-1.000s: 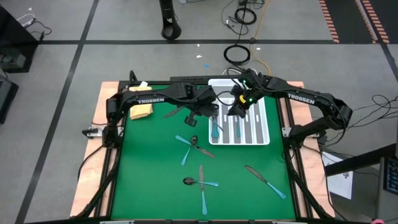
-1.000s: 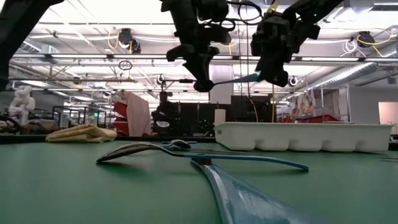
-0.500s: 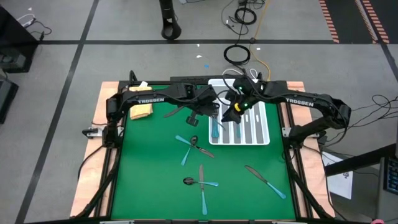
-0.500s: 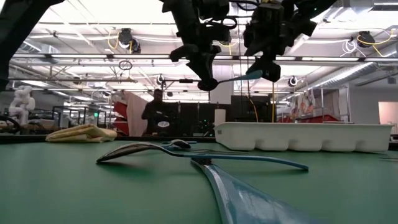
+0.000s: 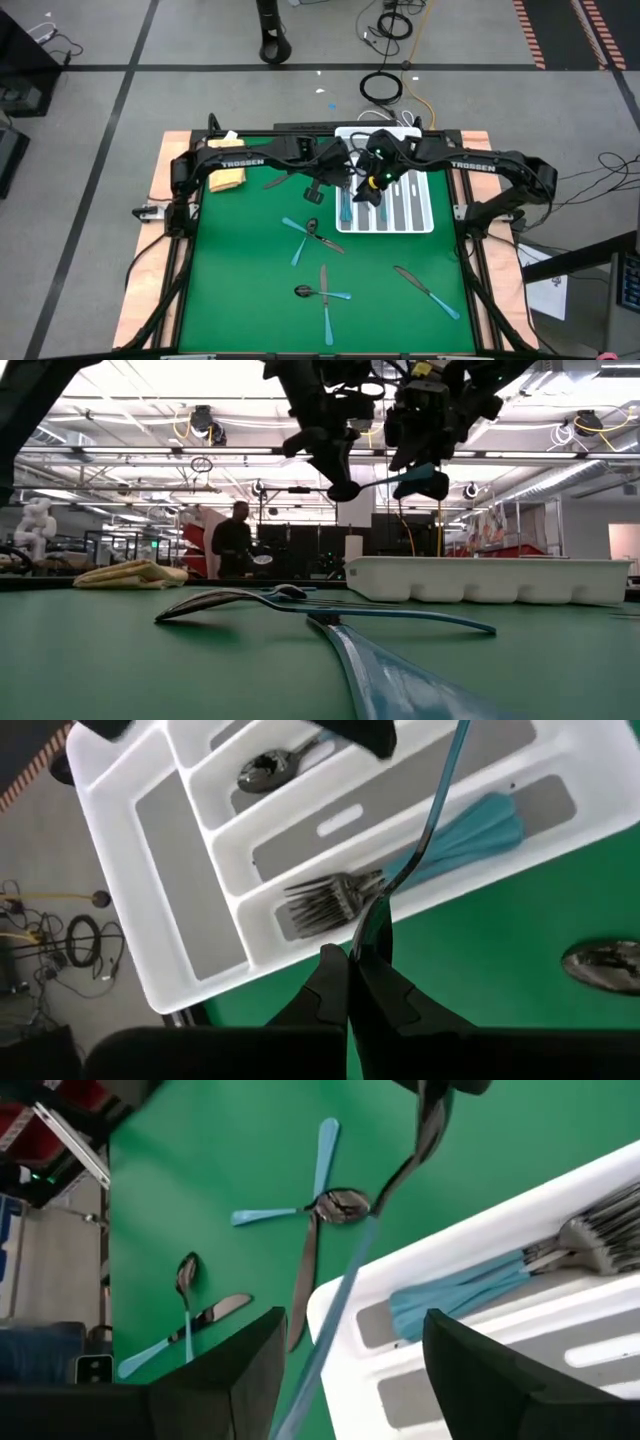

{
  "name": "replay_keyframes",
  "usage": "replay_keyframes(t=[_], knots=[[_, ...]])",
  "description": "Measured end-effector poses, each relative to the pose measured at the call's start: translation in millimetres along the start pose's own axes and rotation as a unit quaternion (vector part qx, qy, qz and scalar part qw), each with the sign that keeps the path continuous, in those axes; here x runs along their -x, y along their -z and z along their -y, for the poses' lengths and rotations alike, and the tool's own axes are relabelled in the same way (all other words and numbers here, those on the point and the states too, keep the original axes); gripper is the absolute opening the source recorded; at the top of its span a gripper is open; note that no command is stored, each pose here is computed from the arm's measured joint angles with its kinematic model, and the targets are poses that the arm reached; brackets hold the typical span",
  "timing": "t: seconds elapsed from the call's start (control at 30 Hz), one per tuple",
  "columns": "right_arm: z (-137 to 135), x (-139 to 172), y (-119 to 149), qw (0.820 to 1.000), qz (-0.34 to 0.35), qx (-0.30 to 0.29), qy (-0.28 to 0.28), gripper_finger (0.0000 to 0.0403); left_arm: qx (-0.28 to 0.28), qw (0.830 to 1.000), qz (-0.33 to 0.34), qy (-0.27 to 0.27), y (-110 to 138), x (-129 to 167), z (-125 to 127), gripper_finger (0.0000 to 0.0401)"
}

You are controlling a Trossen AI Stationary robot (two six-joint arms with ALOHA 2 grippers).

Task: Sort silverware
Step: Put the blue spoon into the silverware organizer

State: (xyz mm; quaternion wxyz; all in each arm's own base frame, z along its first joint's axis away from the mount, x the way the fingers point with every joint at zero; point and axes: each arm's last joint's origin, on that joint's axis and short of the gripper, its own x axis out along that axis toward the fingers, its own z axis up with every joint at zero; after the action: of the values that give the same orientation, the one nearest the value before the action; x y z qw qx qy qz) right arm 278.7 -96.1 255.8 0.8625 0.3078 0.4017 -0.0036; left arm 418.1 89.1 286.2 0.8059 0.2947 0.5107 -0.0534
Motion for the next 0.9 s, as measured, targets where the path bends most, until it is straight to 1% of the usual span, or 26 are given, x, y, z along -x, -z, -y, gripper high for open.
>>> replay_keyframes(t=[0.17,0.3,0.4,0.5,0.57,0.67,0.7,0.9], knots=[[4.0,-6.6,0.2,1.000,-0.008,-0.005,0.013,0.0216,0.005,1.000,0.003,0.001,-1.6,0.5,1.1,0.0003],[4.0,-6.6,0.0,1.000,-0.006,-0.004,0.015,0.0197,0.005,1.000,0.003,0.001,-1.5,0.3,1.0,0.0003],[3.9,-6.6,0.3,1.000,-0.008,-0.003,0.012,0.0166,0.005,1.000,0.006,0.000,-2.2,0.4,0.9,0.0003],[3.6,-6.5,0.5,1.000,-0.009,0.003,0.010,0.0126,0.004,1.000,0.011,-0.004,-4.4,0.5,1.4,0.0003],[3.6,-6.5,0.6,1.000,-0.010,0.007,0.009,0.0090,0.004,1.000,0.012,-0.005,-4.7,0.3,1.4,0.0003],[3.5,-6.5,0.6,1.000,-0.010,0.012,0.010,0.0024,0.005,1.000,0.015,-0.002,-4.7,0.3,1.3,0.0003],[3.6,-6.6,0.8,1.000,-0.011,0.013,0.011,0.0014,0.007,1.000,0.016,0.000,-4.8,0.3,1.4,0.0003],[1.3,-8.2,2.1,1.000,-0.014,-0.001,0.015,0.0003,0.014,1.000,0.024,-0.003,-7.7,0.7,2.4,0.0006]])
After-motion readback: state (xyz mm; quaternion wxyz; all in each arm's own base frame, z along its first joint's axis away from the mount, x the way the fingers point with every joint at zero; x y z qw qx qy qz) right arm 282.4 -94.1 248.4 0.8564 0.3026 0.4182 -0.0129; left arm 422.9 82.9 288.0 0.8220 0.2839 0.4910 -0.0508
